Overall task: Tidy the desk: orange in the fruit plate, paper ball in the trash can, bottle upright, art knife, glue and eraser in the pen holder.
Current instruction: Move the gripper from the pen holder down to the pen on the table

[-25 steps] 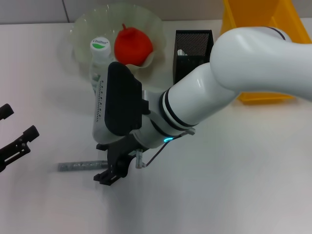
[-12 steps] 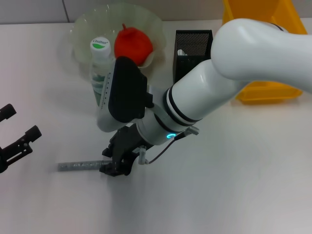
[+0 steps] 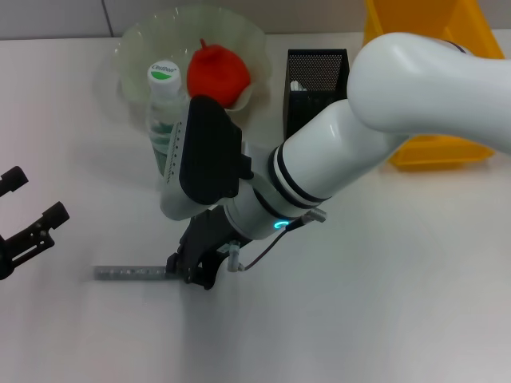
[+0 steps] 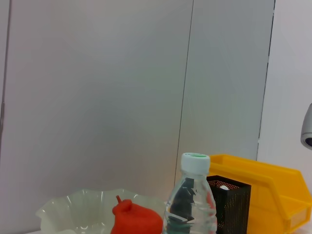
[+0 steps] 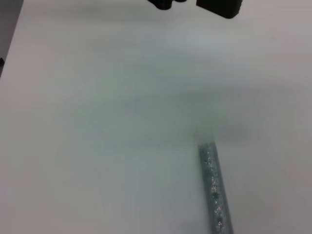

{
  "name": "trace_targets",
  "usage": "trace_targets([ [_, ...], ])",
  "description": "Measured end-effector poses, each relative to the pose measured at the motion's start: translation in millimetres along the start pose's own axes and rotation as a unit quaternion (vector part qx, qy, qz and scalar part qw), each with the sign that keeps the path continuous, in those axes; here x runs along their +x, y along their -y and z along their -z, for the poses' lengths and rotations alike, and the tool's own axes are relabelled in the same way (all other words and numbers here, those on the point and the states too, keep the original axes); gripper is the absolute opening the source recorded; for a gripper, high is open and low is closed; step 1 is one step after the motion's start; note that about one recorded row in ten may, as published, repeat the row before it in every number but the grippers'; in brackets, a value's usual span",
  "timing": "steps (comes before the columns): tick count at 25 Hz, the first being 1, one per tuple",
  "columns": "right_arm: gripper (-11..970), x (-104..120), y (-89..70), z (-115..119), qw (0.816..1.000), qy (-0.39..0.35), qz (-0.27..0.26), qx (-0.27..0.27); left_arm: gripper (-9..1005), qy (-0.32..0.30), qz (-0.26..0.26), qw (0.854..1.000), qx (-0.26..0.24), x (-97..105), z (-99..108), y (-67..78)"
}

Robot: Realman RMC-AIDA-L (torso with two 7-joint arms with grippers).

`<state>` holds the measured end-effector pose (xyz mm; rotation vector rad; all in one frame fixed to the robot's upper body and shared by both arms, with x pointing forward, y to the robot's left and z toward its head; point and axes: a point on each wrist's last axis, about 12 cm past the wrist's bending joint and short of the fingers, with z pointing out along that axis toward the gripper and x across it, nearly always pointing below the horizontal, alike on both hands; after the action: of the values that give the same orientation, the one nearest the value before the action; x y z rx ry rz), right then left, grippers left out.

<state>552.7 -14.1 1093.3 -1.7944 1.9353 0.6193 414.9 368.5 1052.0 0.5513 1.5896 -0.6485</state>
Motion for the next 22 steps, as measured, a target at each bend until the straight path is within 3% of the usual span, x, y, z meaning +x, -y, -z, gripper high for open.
trace_targets([
  [5, -2, -3.5, -2.2, 1.1, 1.0, 0.005, 0.005, -0.004, 834, 0.0, 0.001, 1.0, 0.0, 0.3, 0.4, 0.2],
  [14, 81, -7.5, -9.4, 2.6, 0.999, 0.014, 0.033, -0.012, 834, 0.003, 0.002, 1.0, 0.001, 0.7, 3.5, 2.4],
  [22, 300, -0.7, -12.0, 0.0, 0.999, 0.026, 0.039, -0.007, 834, 0.007, 0.005, 1.0, 0.002, 1.7, 2.7, 3.8],
])
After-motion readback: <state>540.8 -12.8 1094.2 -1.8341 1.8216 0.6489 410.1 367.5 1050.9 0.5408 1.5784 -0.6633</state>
